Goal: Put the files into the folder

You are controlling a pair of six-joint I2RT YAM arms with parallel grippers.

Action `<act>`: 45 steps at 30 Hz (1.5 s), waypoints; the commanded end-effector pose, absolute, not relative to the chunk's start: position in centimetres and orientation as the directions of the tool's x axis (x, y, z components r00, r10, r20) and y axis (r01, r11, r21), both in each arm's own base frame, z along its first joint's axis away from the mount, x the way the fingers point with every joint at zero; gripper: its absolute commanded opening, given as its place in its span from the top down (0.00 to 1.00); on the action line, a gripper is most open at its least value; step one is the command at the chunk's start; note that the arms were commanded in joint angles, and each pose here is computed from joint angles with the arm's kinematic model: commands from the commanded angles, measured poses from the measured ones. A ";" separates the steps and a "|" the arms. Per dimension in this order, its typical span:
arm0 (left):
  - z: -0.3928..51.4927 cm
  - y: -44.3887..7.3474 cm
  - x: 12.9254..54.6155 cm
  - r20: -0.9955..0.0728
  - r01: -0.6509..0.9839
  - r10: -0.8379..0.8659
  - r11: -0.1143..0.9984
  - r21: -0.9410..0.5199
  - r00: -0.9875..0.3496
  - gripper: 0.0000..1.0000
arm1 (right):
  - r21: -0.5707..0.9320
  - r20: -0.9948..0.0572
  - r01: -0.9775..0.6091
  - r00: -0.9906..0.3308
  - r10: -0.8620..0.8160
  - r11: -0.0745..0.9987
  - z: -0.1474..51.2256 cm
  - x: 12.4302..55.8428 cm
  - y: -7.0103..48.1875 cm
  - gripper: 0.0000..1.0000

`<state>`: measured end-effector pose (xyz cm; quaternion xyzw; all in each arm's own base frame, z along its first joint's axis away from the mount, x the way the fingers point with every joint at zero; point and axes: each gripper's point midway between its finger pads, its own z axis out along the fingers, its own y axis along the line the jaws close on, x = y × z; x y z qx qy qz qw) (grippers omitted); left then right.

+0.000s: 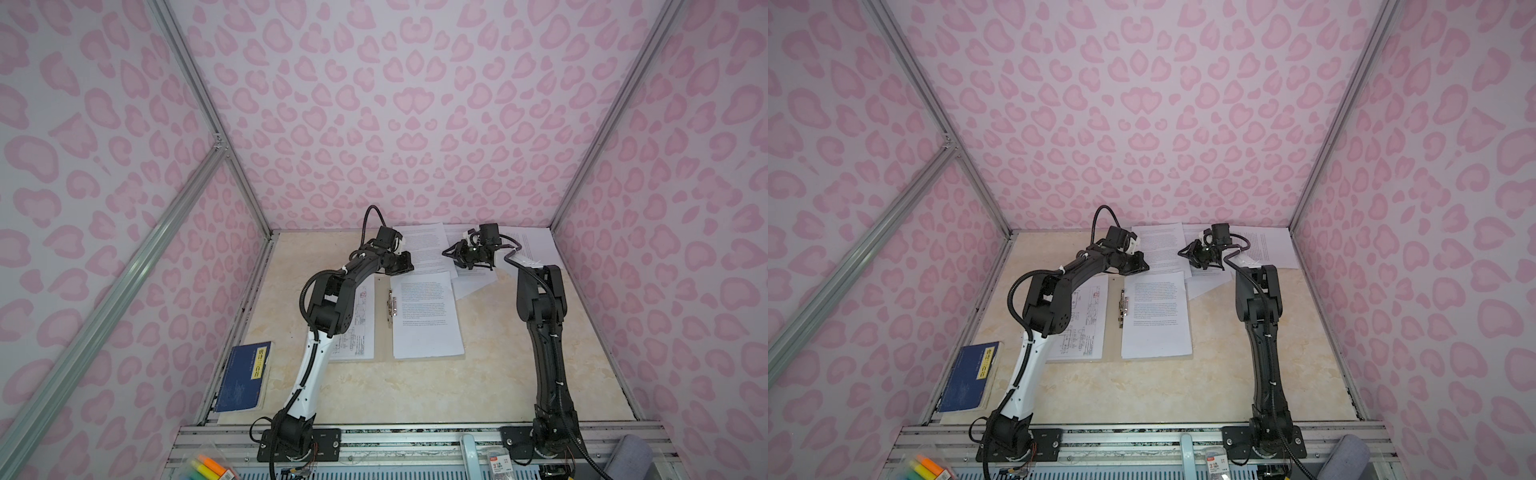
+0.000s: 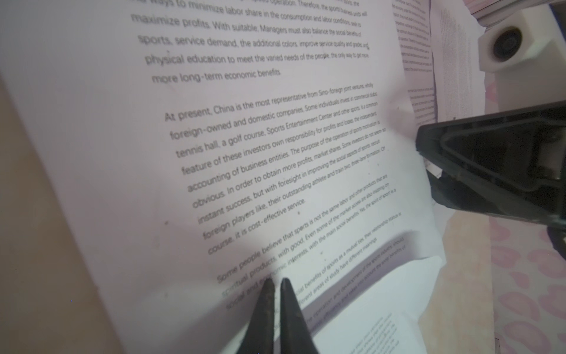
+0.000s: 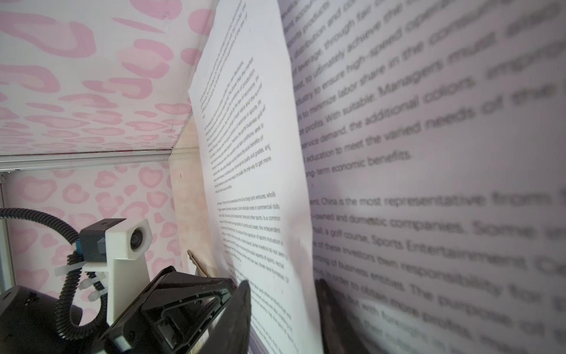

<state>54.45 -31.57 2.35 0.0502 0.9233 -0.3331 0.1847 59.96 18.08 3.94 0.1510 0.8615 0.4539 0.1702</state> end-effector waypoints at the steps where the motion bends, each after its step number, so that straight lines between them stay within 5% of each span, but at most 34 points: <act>1: 1.3 -30.9 53.3 -0.299 0.159 -0.034 0.786 -0.597 -0.954 0.84 | 0.854 -0.195 0.043 -0.897 0.397 0.518 4.7 60.9 18.8 0.78; 3: 2.7 -31.3 53.5 -0.320 0.183 -0.030 0.768 -0.614 -0.947 0.76 | 0.857 -0.209 0.029 -0.893 0.398 0.515 5.4 61.5 18.9 0.98; 4: 3.5 -31.5 53.7 -0.333 0.195 -0.029 0.762 -0.618 -0.942 0.71 | 0.857 -0.219 0.021 -0.890 0.400 0.515 5.8 61.7 18.8 1.00; 10: 13.7 -32.6 55.6 -0.522 0.351 -0.036 0.699 -0.623 -0.852 0.43 | 0.834 -0.344 -0.071 -0.842 0.415 0.547 11.4 62.4 18.3 1.00; 15: 25.9 -32.1 56.4 -0.720 0.495 -0.084 0.671 -0.551 -0.689 0.37 | 0.754 -0.503 -0.149 -0.758 0.415 0.640 17.8 62.3 16.7 1.00; 21: 35.3 -29.6 52.0 -0.805 0.548 -0.109 0.679 -0.488 -0.583 0.32 | 0.657 -0.607 -0.189 -0.708 0.362 0.730 24.4 59.1 15.9 1.00; 27: 38.5 -26.4 43.7 -0.829 0.569 -0.188 0.646 -0.508 -0.527 0.19 | 0.591 -0.685 -0.214 -0.643 0.344 0.778 29.7 52.6 16.3 1.00; 35: 39.0 -21.7 33.7 -0.866 0.585 -0.210 0.662 -0.468 -0.455 0.13 | 0.557 -0.732 -0.363 -0.639 0.236 0.747 33.7 43.9 22.9 1.00; 45: 34.9 -17.3 27.9 -0.885 0.520 -0.190 0.749 -0.411 -0.426 0.12 | 0.628 -0.686 -0.353 -0.672 0.280 0.693 31.2 38.1 25.1 1.00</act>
